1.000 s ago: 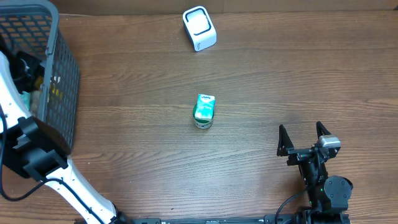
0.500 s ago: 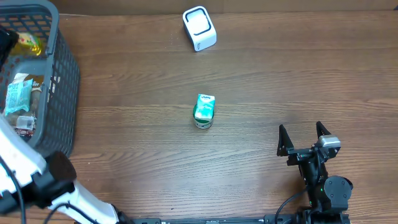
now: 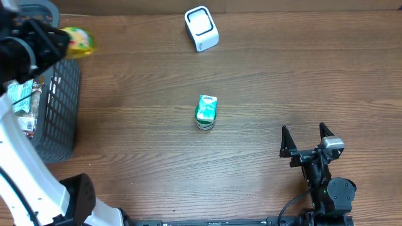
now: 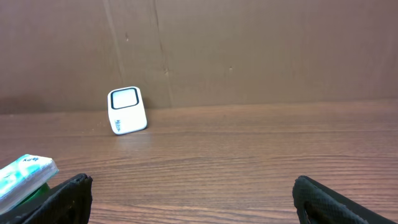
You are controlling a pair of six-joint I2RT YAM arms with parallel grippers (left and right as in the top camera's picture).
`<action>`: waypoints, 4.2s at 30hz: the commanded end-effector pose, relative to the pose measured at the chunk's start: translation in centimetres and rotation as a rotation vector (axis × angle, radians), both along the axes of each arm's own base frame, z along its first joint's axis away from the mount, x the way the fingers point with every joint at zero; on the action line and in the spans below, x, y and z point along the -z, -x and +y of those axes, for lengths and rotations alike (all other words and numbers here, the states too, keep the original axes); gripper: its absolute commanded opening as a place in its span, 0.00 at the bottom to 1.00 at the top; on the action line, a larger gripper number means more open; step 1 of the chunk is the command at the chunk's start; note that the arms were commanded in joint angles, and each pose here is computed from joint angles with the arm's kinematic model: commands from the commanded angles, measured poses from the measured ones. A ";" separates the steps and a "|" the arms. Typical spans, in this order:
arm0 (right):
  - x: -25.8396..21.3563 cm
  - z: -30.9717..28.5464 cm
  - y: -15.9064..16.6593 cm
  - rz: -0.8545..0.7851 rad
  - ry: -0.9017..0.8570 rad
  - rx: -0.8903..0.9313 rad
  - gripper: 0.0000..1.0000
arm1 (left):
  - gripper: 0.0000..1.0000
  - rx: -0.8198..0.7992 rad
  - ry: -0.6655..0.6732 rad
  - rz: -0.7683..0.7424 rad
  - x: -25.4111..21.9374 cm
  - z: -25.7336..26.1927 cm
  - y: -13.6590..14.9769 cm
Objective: Scan the item barcode
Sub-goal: 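Grasp the yellow oil bottle with the left gripper and lift, then place the yellow bottle upright left of the Kleenex pack, then open and raise the left gripper away from the bottle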
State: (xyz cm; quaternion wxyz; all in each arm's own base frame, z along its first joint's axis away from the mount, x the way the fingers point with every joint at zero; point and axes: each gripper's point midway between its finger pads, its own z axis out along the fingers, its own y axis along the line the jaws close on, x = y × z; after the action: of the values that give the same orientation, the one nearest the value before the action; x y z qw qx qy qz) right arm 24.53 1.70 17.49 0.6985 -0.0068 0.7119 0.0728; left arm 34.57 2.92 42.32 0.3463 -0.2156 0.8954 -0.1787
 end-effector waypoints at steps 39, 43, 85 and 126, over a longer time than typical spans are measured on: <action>0.2 -0.2 0.0 -0.001 -0.001 0.008 1.00 | 0.22 0.376 -0.294 0.597 31.9 -17.3 2.1; 0.2 -0.2 0.0 -0.002 -0.001 0.008 1.00 | 0.28 0.380 -0.296 0.600 32.3 -17.4 2.2; 0.2 -0.2 0.0 -0.002 -0.001 0.008 1.00 | 0.04 0.388 -0.235 0.449 23.4 -16.4 -1.8; 0.2 -0.2 0.0 -0.002 -0.001 0.008 1.00 | 0.12 0.789 1.198 0.401 6.8 -21.5 1.5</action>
State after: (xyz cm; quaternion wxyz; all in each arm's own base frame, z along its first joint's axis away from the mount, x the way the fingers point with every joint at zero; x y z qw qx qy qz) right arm 24.53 1.69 17.50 0.6986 -0.0066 0.7118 0.0728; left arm 33.61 -18.60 33.31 -0.0311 -0.0216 0.7397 -0.6718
